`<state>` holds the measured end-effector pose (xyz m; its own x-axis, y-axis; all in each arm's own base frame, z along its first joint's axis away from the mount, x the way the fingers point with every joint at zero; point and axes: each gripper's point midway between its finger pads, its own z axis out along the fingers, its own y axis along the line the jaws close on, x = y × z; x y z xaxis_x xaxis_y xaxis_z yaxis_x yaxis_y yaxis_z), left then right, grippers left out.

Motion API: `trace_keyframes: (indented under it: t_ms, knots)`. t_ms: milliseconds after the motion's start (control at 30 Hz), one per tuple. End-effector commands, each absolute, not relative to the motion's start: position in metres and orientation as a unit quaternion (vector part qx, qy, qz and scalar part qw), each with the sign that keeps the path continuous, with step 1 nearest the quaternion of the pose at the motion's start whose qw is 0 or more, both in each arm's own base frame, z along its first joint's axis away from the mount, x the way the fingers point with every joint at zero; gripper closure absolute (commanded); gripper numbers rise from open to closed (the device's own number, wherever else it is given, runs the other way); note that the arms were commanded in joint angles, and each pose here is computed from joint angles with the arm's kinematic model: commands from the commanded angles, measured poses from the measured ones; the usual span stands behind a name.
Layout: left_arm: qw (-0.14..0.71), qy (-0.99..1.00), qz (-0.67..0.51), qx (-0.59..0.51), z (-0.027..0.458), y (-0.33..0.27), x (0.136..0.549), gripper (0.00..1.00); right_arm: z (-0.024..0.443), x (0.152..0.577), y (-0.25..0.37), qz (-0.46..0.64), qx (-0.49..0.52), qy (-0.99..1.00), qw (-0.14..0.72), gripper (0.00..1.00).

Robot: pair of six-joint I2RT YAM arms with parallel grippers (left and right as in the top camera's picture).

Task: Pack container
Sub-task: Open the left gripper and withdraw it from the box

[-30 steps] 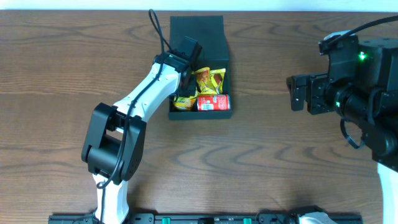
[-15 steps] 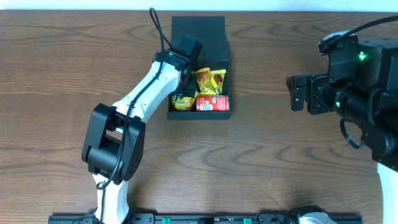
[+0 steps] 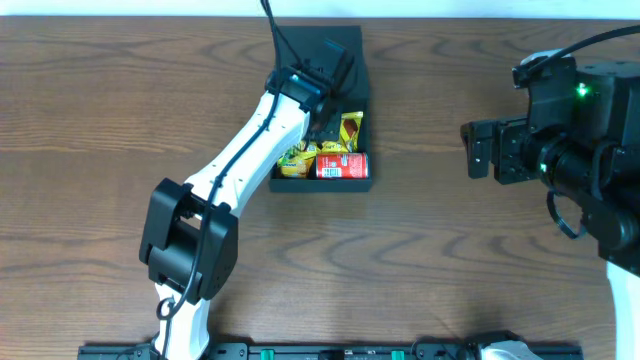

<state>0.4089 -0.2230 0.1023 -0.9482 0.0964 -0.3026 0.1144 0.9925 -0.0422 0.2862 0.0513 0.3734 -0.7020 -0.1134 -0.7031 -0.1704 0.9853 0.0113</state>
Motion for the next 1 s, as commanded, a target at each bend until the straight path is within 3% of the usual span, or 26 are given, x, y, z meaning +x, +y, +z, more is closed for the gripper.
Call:
trace_keyframes:
  t_ms: [0, 233, 600, 700, 800, 900, 967]
  knots:
    - [0.124, 0.992, -0.003, 0.015, 0.078, -0.201, 0.4, 0.94, 0.374, 0.286, 0.049, 0.03, -0.081, 0.921, 0.379, 0.01]
    - [0.095, 0.995, 0.0, 0.011, 0.039, -0.193, 0.381, 0.94, 0.373, 0.286, 0.049, 0.032, -0.081, 0.921, 0.379, 0.01]
    - [0.116, 0.993, -0.013, 0.011, 0.041, -0.197, 0.388, 0.94, 0.37, 0.282, 0.05, 0.034, -0.083, 0.925, 0.369, 0.01]
    - [0.156, 0.987, -0.038, 0.012, 0.078, -0.208, 0.402, 0.94, 0.37, 0.282, 0.05, 0.034, -0.083, 0.925, 0.37, 0.01]
    - [0.257, 0.964, -0.059, 0.022, 0.161, -0.215, 0.423, 0.94, 0.373, 0.285, 0.05, 0.035, -0.083, 0.922, 0.377, 0.01]
    - [0.368, 0.93, -0.009, -0.015, 0.239, -0.185, 0.434, 0.94, 0.38, 0.292, 0.052, 0.037, -0.082, 0.914, 0.395, 0.1]
    - [0.396, 0.917, -0.005, -0.035, 0.264, -0.168, 0.433, 0.94, 0.384, 0.297, 0.053, 0.038, -0.082, 0.909, 0.407, 0.26]
